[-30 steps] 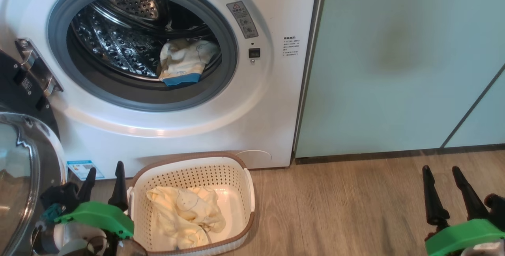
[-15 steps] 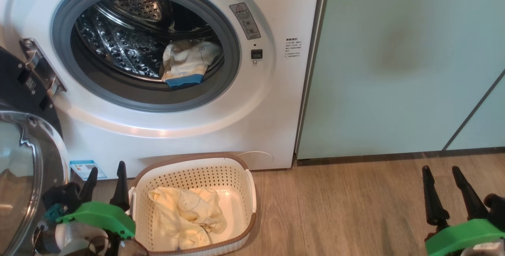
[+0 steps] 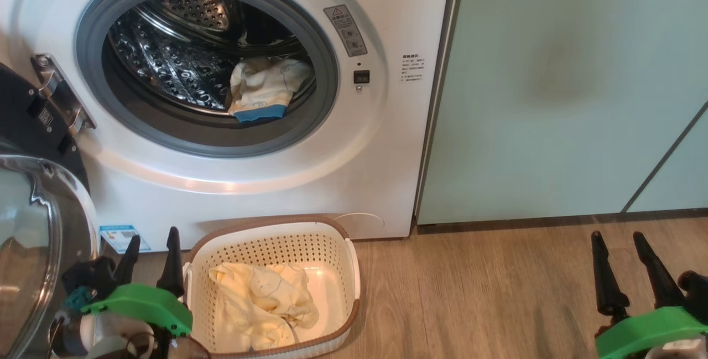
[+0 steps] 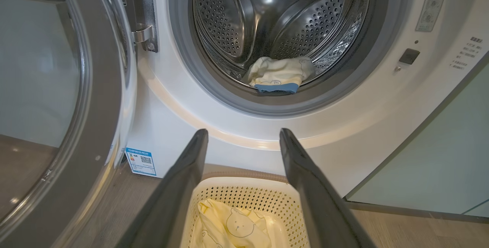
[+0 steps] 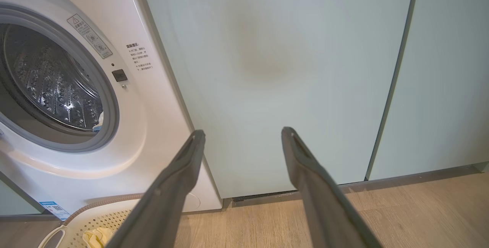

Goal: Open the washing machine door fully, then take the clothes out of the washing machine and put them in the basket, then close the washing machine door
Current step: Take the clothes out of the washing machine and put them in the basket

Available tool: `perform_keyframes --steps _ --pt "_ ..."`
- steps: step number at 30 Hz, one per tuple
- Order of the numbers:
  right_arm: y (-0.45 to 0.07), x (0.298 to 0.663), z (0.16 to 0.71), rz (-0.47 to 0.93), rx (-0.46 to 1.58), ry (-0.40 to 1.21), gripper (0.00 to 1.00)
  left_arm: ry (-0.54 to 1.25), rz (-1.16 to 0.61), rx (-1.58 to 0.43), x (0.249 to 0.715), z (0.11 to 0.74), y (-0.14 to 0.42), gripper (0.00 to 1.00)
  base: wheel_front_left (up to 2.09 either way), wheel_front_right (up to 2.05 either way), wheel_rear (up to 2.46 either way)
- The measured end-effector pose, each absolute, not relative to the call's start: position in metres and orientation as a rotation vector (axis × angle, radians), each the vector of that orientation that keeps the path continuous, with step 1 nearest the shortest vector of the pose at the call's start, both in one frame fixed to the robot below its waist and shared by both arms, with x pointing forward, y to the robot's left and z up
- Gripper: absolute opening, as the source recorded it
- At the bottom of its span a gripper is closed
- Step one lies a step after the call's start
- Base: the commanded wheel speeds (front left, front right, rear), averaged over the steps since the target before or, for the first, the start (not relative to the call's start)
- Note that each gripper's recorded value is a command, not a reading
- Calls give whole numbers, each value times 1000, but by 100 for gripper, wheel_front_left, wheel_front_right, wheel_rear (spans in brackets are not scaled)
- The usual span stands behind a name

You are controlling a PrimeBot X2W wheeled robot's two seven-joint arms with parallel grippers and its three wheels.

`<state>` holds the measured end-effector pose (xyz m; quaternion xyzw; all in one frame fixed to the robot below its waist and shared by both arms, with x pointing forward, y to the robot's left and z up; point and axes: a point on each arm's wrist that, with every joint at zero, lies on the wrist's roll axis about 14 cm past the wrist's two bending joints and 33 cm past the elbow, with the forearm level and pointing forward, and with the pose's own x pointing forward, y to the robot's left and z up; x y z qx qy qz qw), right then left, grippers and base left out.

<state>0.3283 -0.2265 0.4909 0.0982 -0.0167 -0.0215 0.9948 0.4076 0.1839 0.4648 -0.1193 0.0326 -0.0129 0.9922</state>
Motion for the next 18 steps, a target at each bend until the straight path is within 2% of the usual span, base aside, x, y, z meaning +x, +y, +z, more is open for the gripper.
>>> perform_keyframes --steps 13,18 --pt "-224 327 483 -40 197 -7 100 118 -65 -230 410 451 171 100 0 0 0" --pt "-225 329 473 -49 196 29 100 162 -103 -213 428 446 161 100 0 0 0"
